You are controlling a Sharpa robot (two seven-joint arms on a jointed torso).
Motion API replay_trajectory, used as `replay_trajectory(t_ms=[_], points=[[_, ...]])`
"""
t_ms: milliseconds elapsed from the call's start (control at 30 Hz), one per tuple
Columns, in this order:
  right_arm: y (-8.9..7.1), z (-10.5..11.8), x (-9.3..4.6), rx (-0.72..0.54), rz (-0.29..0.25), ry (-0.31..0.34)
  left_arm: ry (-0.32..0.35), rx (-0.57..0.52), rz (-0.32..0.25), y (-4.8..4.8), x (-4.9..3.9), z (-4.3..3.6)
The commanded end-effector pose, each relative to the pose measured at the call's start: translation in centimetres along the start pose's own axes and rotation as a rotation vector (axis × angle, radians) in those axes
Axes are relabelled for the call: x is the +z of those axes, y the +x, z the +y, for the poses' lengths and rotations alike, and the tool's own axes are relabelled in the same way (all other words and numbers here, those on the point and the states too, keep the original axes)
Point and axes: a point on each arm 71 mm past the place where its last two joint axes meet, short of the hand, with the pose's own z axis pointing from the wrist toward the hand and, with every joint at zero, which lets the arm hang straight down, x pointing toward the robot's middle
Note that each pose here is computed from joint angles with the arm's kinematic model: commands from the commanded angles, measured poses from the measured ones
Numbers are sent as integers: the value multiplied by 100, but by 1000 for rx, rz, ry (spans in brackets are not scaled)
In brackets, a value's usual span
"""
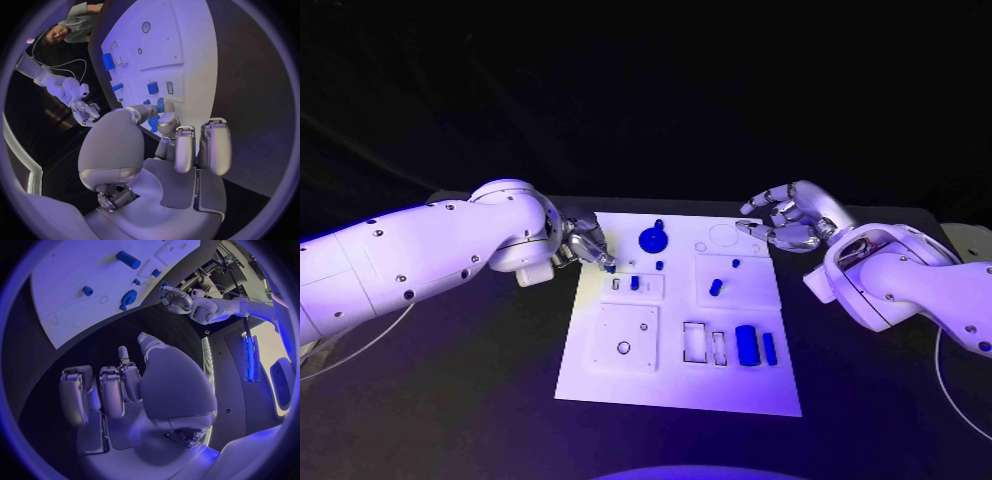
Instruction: Assemble the parts on the task board
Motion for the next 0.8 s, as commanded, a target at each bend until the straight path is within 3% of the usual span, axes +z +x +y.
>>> replay_trajectory(t_ms=[33,400,800], points=[[10,4,-3,-1,8,-9,17,15,-52,13,-6,-26],[24,6,-3,1,11,-11,17,97,-56,188,57,-63],[27,10,-4,2,11,-12,10,155,-25,264,87,-95]])
